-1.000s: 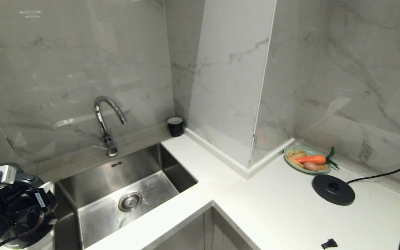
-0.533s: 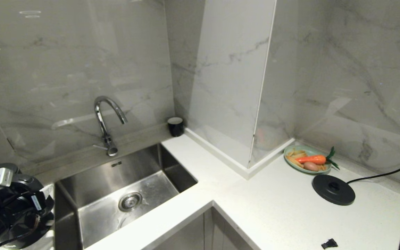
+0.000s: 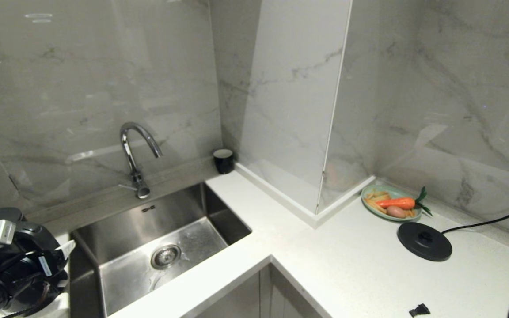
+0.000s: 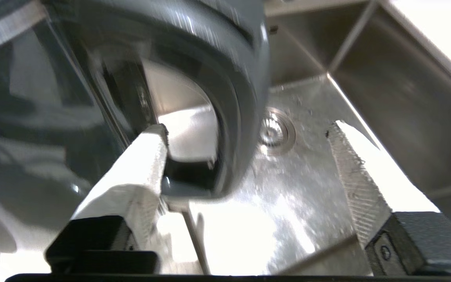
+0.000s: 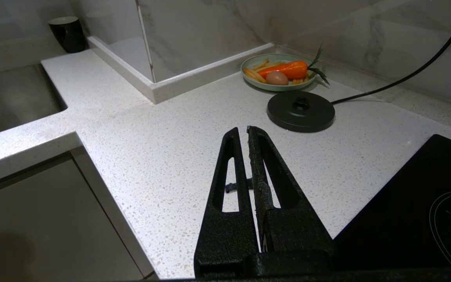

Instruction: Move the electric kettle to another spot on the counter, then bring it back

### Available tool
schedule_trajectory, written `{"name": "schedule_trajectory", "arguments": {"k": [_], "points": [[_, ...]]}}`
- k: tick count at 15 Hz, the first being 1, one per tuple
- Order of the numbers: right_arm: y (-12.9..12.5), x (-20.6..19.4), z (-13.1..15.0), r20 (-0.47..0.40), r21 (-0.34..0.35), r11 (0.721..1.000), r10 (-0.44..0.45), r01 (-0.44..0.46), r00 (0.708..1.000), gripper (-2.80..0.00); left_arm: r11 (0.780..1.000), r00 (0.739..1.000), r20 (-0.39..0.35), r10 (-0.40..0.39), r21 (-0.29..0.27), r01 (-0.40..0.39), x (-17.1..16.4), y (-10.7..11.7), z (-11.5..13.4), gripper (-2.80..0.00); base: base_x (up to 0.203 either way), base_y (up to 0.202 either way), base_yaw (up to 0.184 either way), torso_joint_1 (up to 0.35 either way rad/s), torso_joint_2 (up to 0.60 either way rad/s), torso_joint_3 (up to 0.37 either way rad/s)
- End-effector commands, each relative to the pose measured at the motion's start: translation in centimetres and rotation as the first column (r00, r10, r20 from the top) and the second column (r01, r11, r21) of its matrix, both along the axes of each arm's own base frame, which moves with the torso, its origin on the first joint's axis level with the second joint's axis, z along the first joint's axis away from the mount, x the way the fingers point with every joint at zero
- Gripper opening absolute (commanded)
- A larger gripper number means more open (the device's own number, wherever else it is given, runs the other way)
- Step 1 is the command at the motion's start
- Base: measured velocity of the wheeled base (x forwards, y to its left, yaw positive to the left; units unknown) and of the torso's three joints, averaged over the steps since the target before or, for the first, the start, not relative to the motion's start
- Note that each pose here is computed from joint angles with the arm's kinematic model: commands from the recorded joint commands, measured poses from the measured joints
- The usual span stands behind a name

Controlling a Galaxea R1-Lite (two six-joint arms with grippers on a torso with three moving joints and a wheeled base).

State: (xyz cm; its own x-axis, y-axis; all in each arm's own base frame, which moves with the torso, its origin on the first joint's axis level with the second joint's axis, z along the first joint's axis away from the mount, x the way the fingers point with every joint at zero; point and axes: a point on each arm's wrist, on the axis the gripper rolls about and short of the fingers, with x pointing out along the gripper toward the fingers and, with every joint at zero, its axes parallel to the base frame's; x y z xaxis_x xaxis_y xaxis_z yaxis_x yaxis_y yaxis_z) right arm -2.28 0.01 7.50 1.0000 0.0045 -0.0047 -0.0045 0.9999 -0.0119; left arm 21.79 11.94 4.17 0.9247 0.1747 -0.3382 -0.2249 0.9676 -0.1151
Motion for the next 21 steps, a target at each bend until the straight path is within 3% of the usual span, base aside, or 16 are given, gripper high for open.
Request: {"name": "schedule_trajectory", "arguments": {"k": [1, 6, 11, 17, 21], "points": [[0.0, 0.0, 0.0, 0.000, 0.000, 1.000, 0.000, 0.000, 1.000, -2.80, 1.000, 1.000, -0.018, -0.003, -0.012, 0.003, -0.7, -0.4, -0.2, 0.00, 0.000, 0.000, 0.000, 0.000, 0.00, 0.000], [0.0, 0.0, 0.0, 0.000, 0.000, 1.000, 0.000, 0.000, 1.000, -2.80, 1.000, 0.999, -0.035, -0.002, -0.023, 0.001, -2.1, -1.2, 0.2, 0.00, 0.000, 0.000, 0.000, 0.000, 0.00, 0.000], [0.0, 0.0, 0.0, 0.000, 0.000, 1.000, 0.000, 0.000, 1.000, -2.80, 0.997, 0.996, 0.039, -0.075, -0.014, 0.075, -3.7, -2.3, 2.2, 0.00, 0.000, 0.000, 0.000, 0.000, 0.00, 0.000], [0.0, 0.0, 0.0, 0.000, 0.000, 1.000, 0.001, -0.001, 1.000, -2.80, 0.995, 0.979, 0.195, -0.063, 0.088, 0.046, -5.3, -2.7, 6.0, 0.00, 0.000, 0.000, 0.000, 0.000, 0.00, 0.000], [0.0, 0.0, 0.0, 0.000, 0.000, 1.000, 0.000, 0.000, 1.000, -2.80, 0.979, 0.931, 0.337, -0.142, 0.184, 0.083, -6.7, -4.7, 9.2, 0.00, 0.000, 0.000, 0.000, 0.000, 0.00, 0.000]]}}
